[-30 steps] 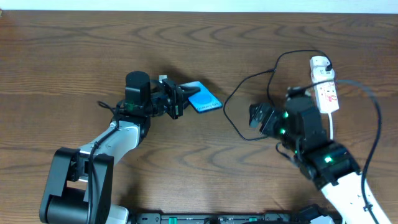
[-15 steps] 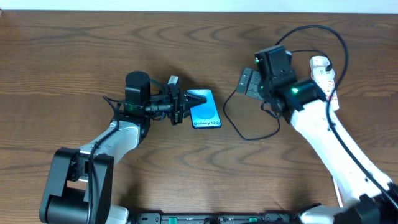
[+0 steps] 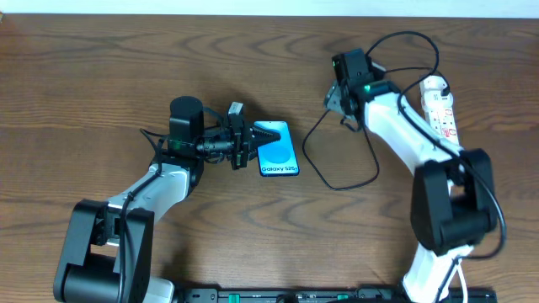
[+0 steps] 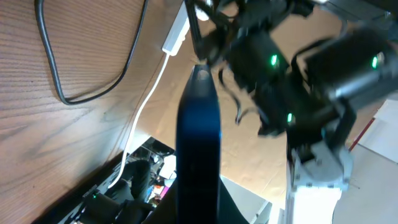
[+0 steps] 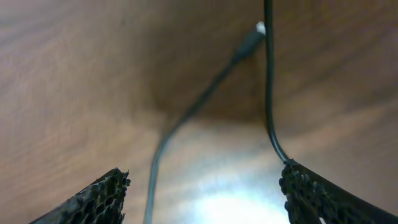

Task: Plug charger to phone and switch on socket
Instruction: 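Move the right gripper to the black USB-C cable near the power strip, then grasp the USB-C cable end with the right gripper and lift it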

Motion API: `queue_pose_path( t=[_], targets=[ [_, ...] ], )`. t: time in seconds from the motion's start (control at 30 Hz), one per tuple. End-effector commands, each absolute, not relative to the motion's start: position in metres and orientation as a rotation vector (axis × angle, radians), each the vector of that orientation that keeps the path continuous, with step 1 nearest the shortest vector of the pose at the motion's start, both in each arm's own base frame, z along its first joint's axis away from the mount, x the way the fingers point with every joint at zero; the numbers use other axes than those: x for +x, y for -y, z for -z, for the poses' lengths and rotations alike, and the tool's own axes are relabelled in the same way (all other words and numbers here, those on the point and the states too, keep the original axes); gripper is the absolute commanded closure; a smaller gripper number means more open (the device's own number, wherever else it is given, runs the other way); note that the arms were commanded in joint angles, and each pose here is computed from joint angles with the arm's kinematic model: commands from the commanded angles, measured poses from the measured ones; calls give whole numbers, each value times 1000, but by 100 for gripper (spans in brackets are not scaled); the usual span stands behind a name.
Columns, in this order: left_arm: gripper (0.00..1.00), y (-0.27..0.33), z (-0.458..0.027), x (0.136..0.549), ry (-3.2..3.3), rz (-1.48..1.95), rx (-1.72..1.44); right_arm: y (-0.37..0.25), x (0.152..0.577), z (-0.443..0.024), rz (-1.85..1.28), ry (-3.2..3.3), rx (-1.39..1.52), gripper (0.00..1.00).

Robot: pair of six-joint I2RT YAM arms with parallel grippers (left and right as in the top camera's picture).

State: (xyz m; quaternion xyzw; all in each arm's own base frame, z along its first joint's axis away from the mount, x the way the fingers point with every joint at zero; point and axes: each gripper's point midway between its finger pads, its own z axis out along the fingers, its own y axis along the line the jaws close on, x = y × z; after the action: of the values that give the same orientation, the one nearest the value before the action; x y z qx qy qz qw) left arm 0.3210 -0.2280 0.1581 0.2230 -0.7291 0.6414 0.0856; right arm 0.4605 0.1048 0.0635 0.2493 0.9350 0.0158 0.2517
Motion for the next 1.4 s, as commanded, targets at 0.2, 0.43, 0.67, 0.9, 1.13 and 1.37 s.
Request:
queue_pose_path(
  t=[0.2,0.43,0.67,0.9,1.13,1.37],
  targets=[
    [92,229,-171,324,2196,-1961,582,-110,499,-25,-113,-2422,932,34],
    [93,229,-171,324,2207,-1968,567,-92,497,-14,-2,-2376,1001,37],
    [92,229,-171,324,2209,-1970,564,-94,502,9,-14,-2389,1000,46],
    [93,229,-171,324,2209,-1969,564,-110,493,33,12,-2525,806,79],
    [93,229,-171,324,2209,-1969,563,-179,447,40,-211,-2864,62,99],
    [93,229,-171,324,2209,-1969,564,-159,343,53,28,-3257,-18,81]
  ],
)
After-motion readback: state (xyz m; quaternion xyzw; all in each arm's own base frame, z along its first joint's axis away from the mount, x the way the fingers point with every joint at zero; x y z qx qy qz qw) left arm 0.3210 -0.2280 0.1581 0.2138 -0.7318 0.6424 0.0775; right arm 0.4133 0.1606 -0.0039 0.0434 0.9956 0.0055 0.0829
